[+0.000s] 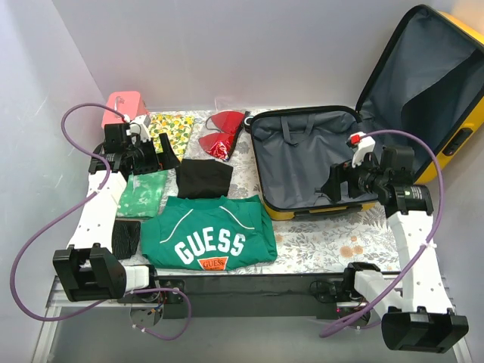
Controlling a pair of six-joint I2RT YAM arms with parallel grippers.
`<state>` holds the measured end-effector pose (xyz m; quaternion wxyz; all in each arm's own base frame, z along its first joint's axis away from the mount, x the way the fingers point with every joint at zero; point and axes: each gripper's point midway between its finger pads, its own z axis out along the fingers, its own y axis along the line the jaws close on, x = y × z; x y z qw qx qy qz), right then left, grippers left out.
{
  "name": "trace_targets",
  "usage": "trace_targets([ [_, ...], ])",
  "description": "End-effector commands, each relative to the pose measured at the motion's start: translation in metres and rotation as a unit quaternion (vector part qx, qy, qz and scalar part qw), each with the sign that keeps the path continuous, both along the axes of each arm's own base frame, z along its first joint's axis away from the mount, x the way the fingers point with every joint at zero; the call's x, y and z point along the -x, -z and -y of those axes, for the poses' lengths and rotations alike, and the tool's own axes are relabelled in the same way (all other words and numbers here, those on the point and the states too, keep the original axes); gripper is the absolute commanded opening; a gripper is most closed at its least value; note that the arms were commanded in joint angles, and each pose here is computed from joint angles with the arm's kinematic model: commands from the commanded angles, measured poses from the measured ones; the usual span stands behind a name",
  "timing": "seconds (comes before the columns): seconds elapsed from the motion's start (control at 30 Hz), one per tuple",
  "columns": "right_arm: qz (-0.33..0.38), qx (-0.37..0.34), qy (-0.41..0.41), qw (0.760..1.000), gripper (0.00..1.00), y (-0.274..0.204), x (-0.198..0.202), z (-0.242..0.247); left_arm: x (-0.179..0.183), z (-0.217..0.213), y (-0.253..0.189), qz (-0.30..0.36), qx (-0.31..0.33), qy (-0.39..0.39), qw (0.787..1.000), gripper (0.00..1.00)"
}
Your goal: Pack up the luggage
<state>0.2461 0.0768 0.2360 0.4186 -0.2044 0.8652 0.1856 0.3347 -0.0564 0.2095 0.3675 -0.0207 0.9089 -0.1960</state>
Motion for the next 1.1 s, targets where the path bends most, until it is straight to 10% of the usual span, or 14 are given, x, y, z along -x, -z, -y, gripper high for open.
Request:
trace_targets([
  [0.0, 0.004, -0.046, -0.011, 0.999, 0.98, 0.001, 0.016, -0.015, -0.002, -0.002, -0.012, 0.018, 0.014, -0.033, 0.999, 0.98],
  [0.63, -0.03, -0.129, -0.046, 0.99, 0.98, 0.076, 0.043, -0.104, -0.012, 0.005, -0.006, -0.011, 0.07, -0.074, 0.995, 0.98],
  [1.07, 0.032, -0.061, -0.095, 0.993, 0.98, 0.094, 0.065, -0.13, -0.012, 0.009, 0.016, -0.025, 0.082, -0.071, 0.994, 0.98],
])
